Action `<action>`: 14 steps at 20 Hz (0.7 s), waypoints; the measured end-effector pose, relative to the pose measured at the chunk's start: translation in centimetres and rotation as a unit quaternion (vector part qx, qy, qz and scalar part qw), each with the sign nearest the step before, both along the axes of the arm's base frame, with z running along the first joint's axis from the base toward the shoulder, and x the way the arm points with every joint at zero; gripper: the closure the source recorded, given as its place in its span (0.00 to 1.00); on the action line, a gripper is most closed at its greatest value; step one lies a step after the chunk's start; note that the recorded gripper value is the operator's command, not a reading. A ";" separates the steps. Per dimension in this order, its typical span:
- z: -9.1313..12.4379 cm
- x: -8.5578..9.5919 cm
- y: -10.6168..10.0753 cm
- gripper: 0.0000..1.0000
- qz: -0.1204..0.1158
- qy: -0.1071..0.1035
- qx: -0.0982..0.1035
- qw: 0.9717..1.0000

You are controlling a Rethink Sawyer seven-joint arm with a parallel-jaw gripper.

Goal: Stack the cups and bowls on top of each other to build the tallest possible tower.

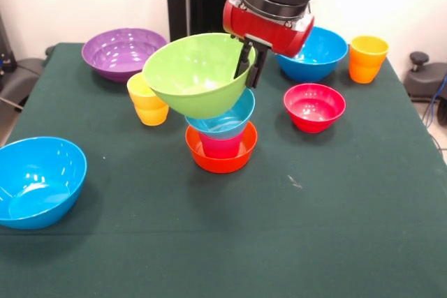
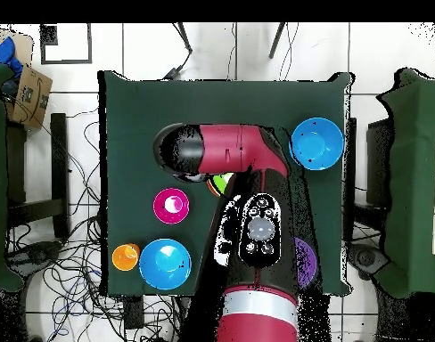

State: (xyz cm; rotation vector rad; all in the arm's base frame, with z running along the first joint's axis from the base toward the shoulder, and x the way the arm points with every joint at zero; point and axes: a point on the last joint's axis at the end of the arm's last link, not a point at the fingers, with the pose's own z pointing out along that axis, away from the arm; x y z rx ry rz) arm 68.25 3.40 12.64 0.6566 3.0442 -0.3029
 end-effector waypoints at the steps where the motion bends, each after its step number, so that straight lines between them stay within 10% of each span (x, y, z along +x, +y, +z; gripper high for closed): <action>1: 0.0 0.0 -0.1 1.00 0.000 0.000 -0.001 1.000; 14: 0.2 0.1 0.5 1.00 -0.006 -0.001 0.005 1.000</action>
